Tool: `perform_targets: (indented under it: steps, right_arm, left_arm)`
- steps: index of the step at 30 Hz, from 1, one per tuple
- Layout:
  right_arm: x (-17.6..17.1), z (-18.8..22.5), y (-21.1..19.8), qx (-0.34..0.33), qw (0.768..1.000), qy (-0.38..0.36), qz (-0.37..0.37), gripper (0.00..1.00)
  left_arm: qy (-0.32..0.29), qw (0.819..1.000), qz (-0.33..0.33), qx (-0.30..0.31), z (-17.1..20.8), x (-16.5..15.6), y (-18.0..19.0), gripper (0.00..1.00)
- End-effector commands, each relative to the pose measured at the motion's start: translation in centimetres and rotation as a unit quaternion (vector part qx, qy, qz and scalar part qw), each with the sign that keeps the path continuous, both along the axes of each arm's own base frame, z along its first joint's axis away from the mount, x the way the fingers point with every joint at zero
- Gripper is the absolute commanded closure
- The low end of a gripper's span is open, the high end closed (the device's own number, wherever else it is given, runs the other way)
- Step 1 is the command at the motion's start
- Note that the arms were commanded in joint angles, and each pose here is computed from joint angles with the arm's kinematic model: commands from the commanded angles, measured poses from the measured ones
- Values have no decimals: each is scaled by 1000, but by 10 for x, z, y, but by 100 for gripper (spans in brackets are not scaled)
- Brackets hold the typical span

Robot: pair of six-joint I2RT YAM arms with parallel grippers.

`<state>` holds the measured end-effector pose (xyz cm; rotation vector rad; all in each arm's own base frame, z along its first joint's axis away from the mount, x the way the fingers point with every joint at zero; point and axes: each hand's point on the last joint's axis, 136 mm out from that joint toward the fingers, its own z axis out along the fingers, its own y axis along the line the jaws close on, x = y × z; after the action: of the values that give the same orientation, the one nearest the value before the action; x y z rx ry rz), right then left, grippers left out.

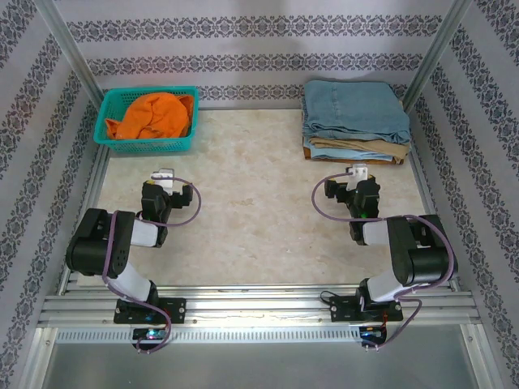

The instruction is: Fold and stack the trousers

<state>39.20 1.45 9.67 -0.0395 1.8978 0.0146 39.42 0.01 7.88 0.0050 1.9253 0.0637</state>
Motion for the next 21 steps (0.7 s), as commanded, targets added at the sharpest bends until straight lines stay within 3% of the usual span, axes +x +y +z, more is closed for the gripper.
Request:
perform_targets:
  steps: [1, 21]
  right_arm:
    - [4, 10, 1, 2, 1000, -14, 8, 2]
    - [4, 10, 1, 2, 1000, -13, 8, 2]
  left_arm:
    - [-14, 1000, 3, 3, 10, 3, 3, 0]
    - [-20, 1000, -1, 4, 11, 2, 2, 0]
